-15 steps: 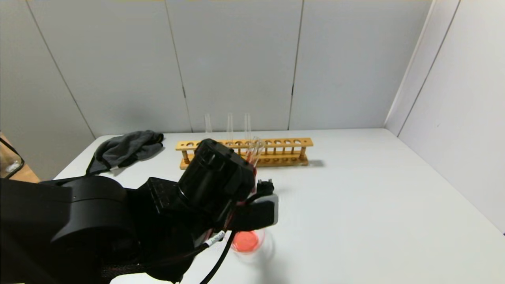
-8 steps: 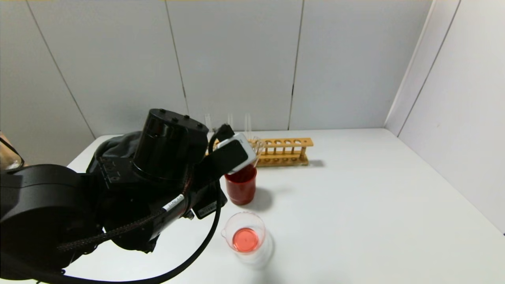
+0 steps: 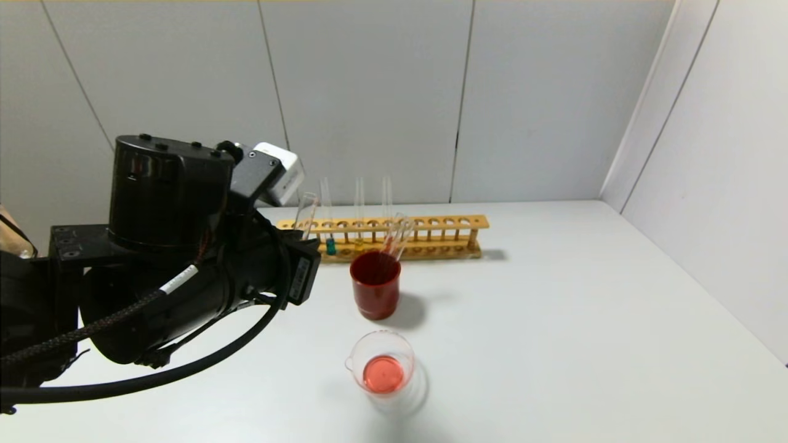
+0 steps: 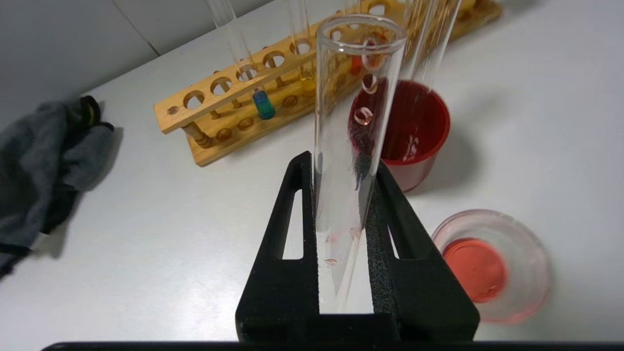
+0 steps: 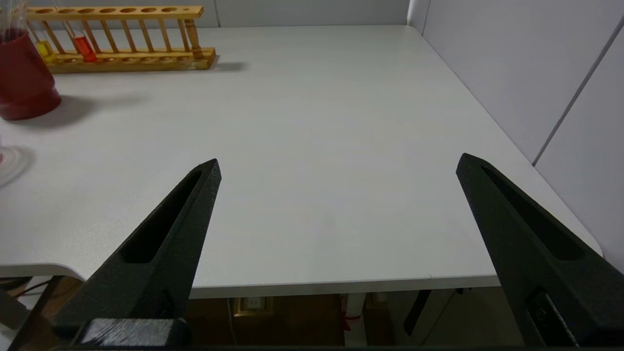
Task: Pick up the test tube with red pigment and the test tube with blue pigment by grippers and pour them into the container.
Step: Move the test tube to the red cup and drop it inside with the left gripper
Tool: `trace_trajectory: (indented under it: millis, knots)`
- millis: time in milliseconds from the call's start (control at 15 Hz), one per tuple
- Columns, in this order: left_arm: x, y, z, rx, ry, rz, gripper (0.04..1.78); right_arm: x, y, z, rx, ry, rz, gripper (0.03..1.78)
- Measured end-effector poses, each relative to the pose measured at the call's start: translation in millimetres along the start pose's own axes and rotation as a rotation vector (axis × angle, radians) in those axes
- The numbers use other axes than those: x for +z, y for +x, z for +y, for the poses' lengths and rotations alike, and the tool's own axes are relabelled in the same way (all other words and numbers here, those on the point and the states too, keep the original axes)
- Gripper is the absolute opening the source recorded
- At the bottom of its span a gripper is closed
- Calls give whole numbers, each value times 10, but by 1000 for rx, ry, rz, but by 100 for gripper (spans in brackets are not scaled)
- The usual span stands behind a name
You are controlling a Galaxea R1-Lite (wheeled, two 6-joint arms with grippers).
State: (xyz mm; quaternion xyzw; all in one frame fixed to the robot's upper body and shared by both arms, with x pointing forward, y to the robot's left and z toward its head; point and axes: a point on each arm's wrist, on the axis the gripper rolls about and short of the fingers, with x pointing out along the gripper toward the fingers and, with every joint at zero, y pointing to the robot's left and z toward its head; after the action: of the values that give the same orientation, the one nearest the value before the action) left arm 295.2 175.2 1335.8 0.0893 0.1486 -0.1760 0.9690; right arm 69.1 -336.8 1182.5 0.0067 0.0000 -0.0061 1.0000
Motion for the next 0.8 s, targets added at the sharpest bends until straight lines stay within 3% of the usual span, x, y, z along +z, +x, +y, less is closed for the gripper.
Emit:
trace_trajectory:
  millis: [133,400,800]
  knots:
    - [53,-1,76,-32,-112,-51,33,0,0,0,0,0,0,170]
    - [131,20,164,-138,-153,-105,33,0,0,0,0,0,0,170]
    - [270,286,156,-134,-171,-162,33,0,0,0,-1,0,0,170]
